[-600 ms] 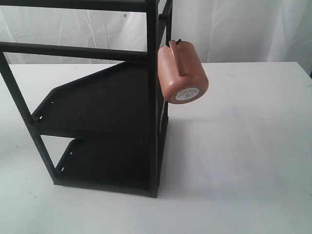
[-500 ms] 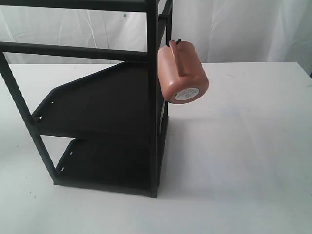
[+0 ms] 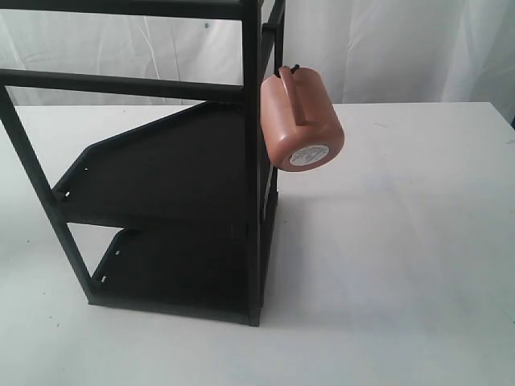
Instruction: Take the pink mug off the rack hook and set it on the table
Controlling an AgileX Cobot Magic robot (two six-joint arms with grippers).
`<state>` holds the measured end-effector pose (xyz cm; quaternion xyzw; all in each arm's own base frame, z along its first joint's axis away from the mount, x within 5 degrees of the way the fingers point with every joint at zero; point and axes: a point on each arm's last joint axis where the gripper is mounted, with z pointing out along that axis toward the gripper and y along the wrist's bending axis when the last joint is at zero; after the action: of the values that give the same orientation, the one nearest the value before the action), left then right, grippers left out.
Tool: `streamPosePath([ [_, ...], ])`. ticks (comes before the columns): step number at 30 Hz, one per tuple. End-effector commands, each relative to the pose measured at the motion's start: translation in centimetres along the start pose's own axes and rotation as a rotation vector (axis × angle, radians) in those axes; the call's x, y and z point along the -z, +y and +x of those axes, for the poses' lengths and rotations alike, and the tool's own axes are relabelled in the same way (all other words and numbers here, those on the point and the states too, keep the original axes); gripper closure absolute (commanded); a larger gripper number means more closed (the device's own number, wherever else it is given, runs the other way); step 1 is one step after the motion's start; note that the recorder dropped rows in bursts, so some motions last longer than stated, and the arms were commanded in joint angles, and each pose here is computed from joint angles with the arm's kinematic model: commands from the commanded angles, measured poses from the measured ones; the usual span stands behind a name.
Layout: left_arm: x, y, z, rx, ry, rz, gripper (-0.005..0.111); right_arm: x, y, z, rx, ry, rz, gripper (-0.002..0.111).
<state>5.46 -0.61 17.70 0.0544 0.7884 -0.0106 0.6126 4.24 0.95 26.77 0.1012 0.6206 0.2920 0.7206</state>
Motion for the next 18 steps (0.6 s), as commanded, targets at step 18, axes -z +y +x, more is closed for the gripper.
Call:
streamPosePath([
  [18,0.0,0.0,0.1,0.005,0.003,-0.004,0.107,-10.3,5.7,-1.4,0.597,0.751,-0.279,0.067],
])
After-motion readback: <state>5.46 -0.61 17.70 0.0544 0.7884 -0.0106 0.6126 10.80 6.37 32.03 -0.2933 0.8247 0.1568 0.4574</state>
